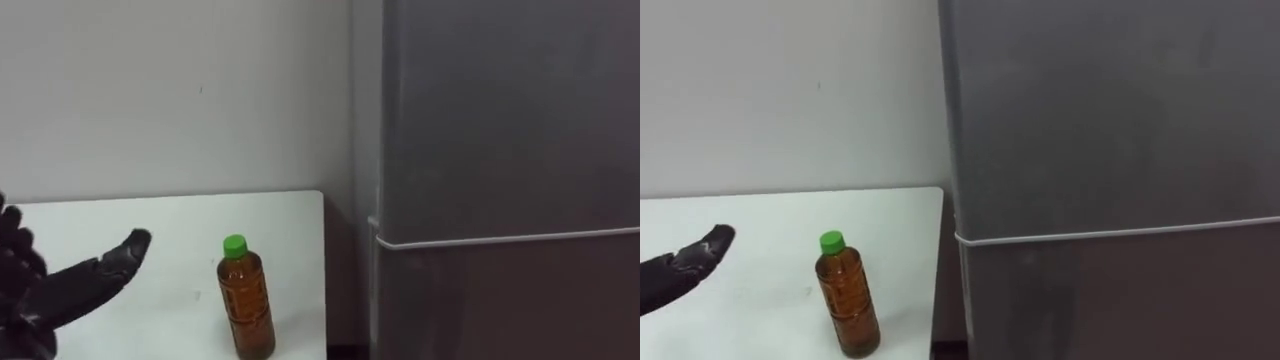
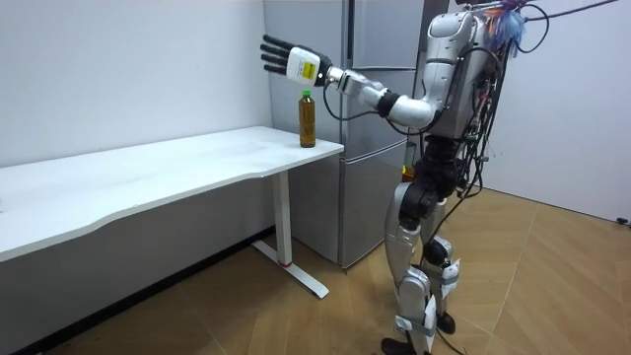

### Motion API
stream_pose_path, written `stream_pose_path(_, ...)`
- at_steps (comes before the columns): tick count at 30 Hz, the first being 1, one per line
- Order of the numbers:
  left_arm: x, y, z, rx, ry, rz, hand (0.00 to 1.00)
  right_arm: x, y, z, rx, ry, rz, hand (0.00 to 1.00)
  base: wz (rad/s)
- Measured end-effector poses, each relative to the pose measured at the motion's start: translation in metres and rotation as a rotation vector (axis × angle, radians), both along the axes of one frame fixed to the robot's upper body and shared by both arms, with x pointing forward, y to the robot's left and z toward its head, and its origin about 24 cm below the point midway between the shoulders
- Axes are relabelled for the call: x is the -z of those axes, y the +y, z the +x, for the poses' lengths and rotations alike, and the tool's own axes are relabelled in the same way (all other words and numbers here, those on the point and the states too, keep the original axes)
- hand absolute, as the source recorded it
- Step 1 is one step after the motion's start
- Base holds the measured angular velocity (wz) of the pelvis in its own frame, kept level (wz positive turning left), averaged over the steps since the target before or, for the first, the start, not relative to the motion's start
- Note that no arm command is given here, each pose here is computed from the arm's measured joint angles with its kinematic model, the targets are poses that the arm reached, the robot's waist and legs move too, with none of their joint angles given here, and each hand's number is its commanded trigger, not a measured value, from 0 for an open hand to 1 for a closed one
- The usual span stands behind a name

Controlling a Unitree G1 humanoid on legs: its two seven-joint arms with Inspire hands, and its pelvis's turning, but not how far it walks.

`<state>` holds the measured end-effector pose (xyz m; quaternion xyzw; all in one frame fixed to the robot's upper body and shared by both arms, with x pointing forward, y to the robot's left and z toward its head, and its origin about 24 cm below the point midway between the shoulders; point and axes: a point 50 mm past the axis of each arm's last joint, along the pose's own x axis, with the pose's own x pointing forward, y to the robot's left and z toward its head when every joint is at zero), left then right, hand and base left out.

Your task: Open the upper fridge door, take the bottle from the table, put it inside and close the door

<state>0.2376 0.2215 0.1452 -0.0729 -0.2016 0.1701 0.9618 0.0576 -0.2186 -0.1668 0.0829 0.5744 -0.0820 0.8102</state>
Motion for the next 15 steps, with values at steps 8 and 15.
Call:
stream_pose_path(8,-0.028,-0.038,0.007,0.228,-0.117,0.14,0.0,0.0,0.001,0.004,-0.008,-0.01,0.012,0.0,-0.01)
stream_pose_path(15,-0.042,-0.071,0.009,0.468,-0.165,0.221,0.0,-0.001,0.004,0.012,-0.037,-0.017,0.006,0.0,0.01)
